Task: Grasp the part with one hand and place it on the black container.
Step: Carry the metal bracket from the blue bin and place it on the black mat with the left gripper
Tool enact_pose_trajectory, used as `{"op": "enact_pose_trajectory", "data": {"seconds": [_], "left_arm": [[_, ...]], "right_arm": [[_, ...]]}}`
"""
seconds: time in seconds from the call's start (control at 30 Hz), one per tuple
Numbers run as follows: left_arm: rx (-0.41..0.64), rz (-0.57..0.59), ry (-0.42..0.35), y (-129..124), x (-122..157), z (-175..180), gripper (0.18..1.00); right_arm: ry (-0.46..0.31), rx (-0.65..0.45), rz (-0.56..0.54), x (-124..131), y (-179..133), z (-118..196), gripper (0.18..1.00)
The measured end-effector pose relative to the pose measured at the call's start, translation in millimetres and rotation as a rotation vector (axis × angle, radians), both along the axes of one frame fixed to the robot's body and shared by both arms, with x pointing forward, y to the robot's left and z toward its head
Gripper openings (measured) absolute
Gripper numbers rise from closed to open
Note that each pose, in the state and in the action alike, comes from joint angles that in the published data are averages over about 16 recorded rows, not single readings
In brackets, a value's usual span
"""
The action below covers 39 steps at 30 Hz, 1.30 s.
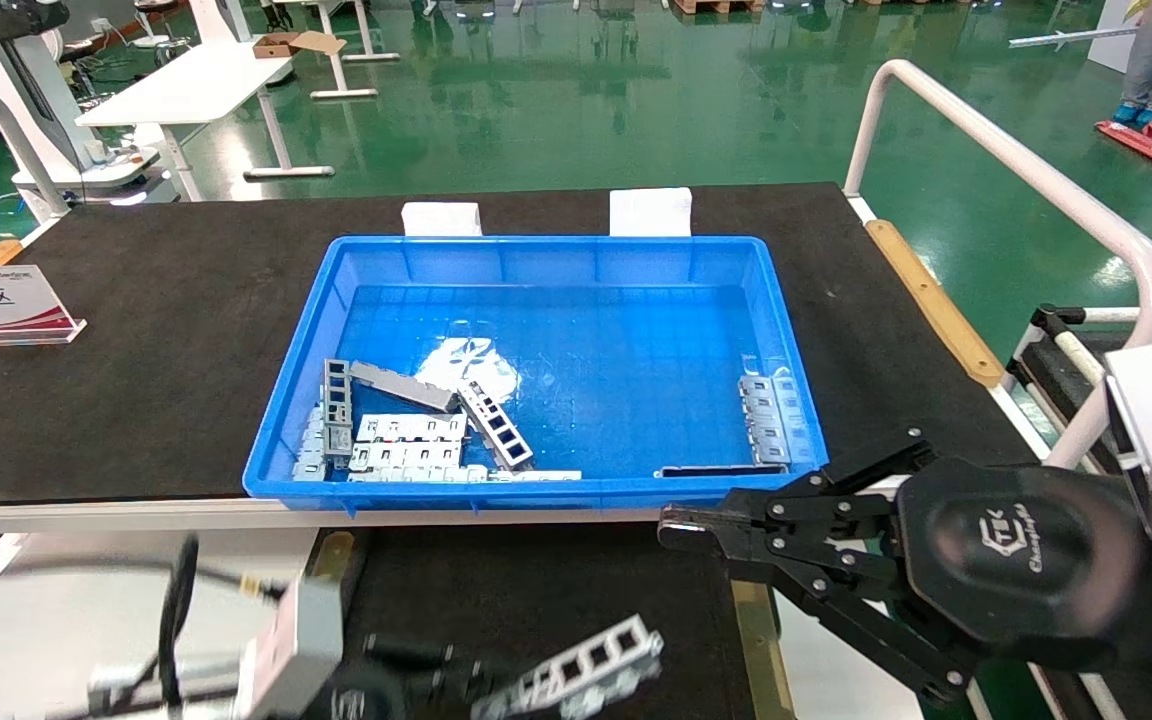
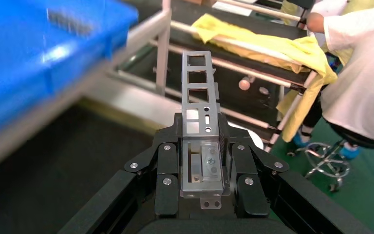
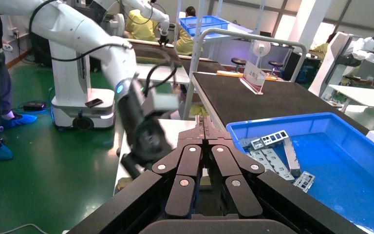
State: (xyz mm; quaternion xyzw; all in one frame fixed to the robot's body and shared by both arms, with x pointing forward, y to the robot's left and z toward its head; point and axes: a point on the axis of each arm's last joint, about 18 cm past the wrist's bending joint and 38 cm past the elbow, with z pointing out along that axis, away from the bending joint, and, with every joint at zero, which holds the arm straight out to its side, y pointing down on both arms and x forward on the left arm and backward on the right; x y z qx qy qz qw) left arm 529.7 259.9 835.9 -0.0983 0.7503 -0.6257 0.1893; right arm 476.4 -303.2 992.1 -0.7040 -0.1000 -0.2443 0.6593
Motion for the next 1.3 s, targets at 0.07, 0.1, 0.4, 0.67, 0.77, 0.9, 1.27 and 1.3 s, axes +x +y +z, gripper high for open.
{"op": "enact_pose_trajectory", "data": {"seconds": [0.07,0.1,0.4,0.67,0.77,0.9,1.27,1.3], "left_arm": [[-0.014,0.027,0.045,1,-2,-18,0.321],[-0.022,0.042,0.067,1,-3,-27,0.321],[-0.145,0.221,0.241,-11,7,-88,0.321],[-0.265,0.378,0.365,-37,28,-121,0.321],[-0.303,0.432,0.402,-50,38,-130,0.321],[-0.35,0.504,0.435,-66,51,-138,0.321],[-0.479,0.7,0.492,-101,88,-149,0.321],[-0.488,0.714,0.495,-104,90,-150,0.321]], "right_arm": [[0.0,0.0,0.0,0,0,0,0.191],[0.0,0.0,0.0,0,0,0,0.191],[0.0,0.0,0.0,0,0,0,0.191],[0.0,0.0,0.0,0,0,0,0.191],[0.0,0.0,0.0,0,0,0,0.191],[0.0,0.0,0.0,0,0,0,0.191],[0.0,0.0,0.0,0,0,0,0.191],[0.0,0.0,0.0,0,0,0,0.191]]}}
